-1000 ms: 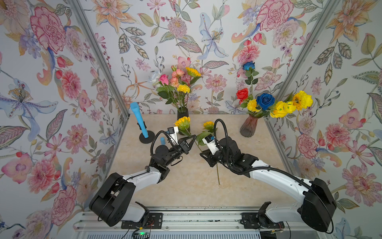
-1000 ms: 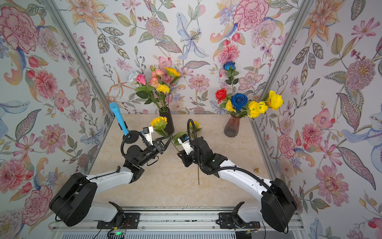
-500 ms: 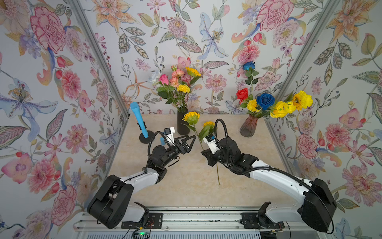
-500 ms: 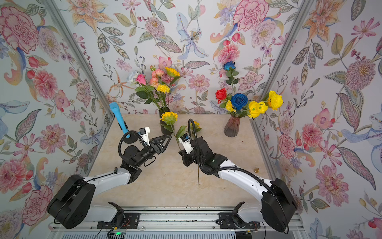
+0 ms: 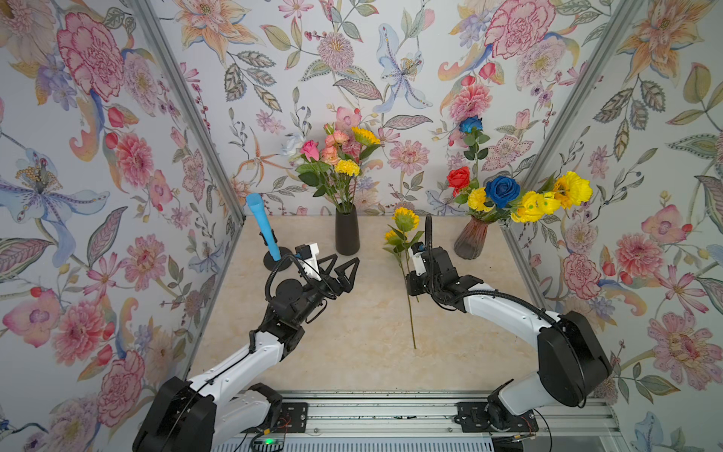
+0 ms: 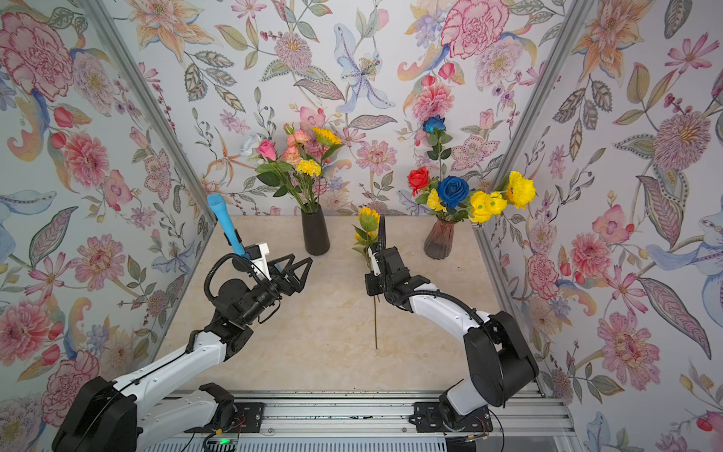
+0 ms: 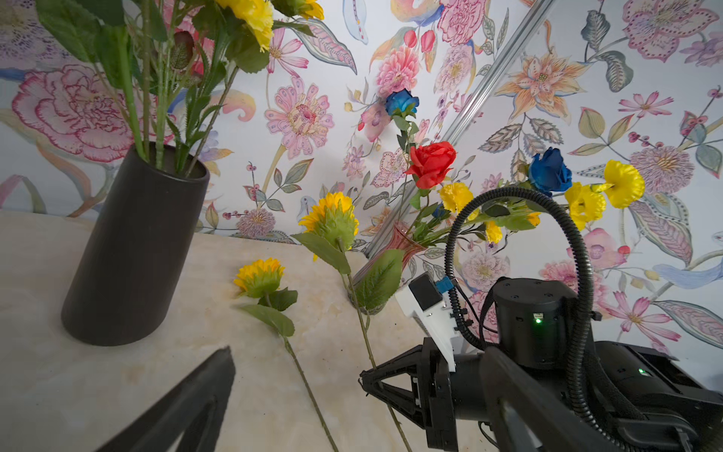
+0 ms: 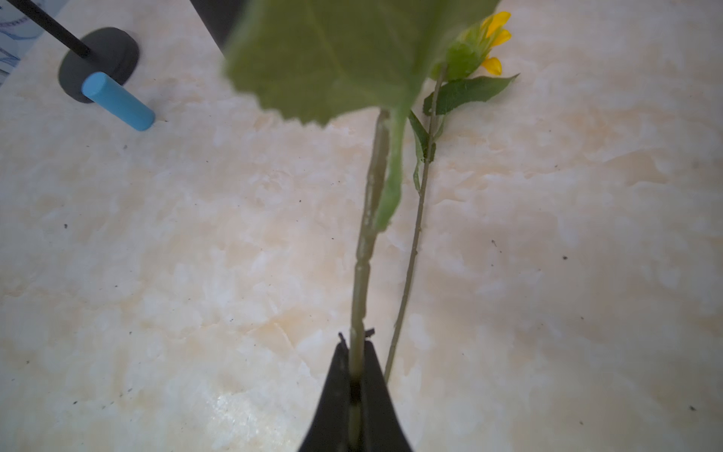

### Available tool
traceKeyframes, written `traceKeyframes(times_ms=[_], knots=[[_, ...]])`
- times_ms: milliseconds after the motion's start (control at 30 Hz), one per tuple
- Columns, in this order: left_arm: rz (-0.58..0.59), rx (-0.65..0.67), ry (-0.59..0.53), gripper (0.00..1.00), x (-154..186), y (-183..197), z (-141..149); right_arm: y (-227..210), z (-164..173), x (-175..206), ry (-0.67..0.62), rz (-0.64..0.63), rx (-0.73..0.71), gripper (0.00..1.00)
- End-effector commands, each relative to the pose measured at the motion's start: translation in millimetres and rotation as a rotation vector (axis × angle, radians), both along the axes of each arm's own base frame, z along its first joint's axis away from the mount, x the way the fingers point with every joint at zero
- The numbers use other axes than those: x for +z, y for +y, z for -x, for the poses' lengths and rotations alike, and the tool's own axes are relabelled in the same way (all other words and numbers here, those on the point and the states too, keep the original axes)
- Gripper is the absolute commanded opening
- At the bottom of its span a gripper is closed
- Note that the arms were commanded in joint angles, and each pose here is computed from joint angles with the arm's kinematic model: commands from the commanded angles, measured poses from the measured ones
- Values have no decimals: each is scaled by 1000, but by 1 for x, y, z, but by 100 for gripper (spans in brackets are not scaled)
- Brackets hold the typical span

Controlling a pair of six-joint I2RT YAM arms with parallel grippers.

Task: Pick out yellow flowers from the vase
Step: Place the flower at the center of the board.

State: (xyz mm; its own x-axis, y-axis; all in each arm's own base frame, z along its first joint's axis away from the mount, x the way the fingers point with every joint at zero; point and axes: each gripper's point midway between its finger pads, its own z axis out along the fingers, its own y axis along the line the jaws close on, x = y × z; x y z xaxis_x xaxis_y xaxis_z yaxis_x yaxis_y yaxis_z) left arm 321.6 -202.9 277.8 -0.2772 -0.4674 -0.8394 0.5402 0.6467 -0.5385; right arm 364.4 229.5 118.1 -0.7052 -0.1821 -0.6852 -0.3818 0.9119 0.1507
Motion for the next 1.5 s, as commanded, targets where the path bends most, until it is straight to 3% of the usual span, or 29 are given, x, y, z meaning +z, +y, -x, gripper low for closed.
traceKeyframes(times_ms=[0,233,633,733,1100,1467], knots=[[-69,60,22,100,-19,13,-3,-1,-10,-14,38,36,-35,0],[-90,84,40,100,-32,20,-5,2,-12,-57,135,102,-31,0],[-100,100,41,100,-39,26,-3,-5,-12,-95,217,185,-48,5],[-121,120,40,100,-41,30,-4,-5,-12,-96,219,189,-47,9],[-181,168,-12,100,-43,39,-2,-3,-10,-84,199,175,-38,40],[-217,206,-25,100,-47,44,-6,2,-6,-54,151,122,-20,46]])
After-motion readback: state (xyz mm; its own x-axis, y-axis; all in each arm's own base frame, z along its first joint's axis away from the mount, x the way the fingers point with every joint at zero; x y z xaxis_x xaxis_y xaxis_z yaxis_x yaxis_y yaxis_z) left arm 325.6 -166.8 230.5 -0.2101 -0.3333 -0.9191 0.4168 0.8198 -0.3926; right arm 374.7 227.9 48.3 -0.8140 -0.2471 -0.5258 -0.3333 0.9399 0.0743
